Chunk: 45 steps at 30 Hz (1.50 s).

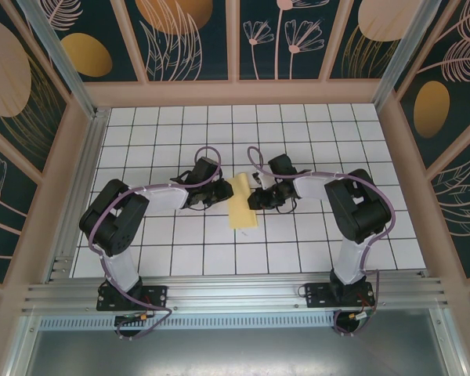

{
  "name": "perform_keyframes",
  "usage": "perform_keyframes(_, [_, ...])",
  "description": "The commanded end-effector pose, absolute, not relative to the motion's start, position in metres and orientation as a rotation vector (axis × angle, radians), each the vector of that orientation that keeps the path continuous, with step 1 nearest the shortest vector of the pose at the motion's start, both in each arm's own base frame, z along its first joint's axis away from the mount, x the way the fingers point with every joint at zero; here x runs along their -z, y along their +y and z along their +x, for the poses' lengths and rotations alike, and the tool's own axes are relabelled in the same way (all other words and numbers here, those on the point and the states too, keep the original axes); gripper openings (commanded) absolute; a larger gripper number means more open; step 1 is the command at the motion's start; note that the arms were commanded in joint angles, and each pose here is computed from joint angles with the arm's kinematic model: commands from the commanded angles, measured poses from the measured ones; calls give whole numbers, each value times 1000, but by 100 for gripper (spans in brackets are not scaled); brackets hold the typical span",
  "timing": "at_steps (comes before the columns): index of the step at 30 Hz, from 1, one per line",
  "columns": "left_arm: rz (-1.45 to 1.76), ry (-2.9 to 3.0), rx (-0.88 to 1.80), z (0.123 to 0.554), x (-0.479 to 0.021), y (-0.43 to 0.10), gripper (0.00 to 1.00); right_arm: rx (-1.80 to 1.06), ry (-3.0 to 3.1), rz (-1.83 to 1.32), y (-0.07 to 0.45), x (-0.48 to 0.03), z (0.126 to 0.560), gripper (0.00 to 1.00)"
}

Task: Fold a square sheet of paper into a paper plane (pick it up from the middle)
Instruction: First fold in half a square sheet of paper at the center of the table, then hold the square sheet of paper at the center of the table.

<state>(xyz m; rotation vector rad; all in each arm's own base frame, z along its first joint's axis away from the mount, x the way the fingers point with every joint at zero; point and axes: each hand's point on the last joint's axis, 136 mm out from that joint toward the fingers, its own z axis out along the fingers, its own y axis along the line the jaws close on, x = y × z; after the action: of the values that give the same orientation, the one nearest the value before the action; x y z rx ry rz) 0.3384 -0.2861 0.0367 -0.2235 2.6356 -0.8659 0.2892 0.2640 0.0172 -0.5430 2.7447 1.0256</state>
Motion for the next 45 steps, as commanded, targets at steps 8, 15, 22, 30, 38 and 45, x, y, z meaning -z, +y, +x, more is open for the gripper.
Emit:
perform_keyframes(8, [-197,2647,876,339,-33,-288,21,-783,2836,-587,240,15,292,22])
perform_keyframes(15, [-242,2608,843,346,-41,-283,21,-744,2834,-610,240,16,293,23])
perform_keyframes(22, [-269,2584,862,350,-47,-284,21,-719,2831,-630,239,17,294,23])
perform_keyframes(30, [-250,2594,904,347,-45,-289,21,-679,2838,-640,237,21,296,23])
perform_keyframes(38, [-229,2624,930,341,-36,-293,21,-656,2844,-643,236,24,297,23])
perform_keyframes(45, [-230,2646,920,336,-28,-290,18,-645,2849,-640,235,26,297,24])
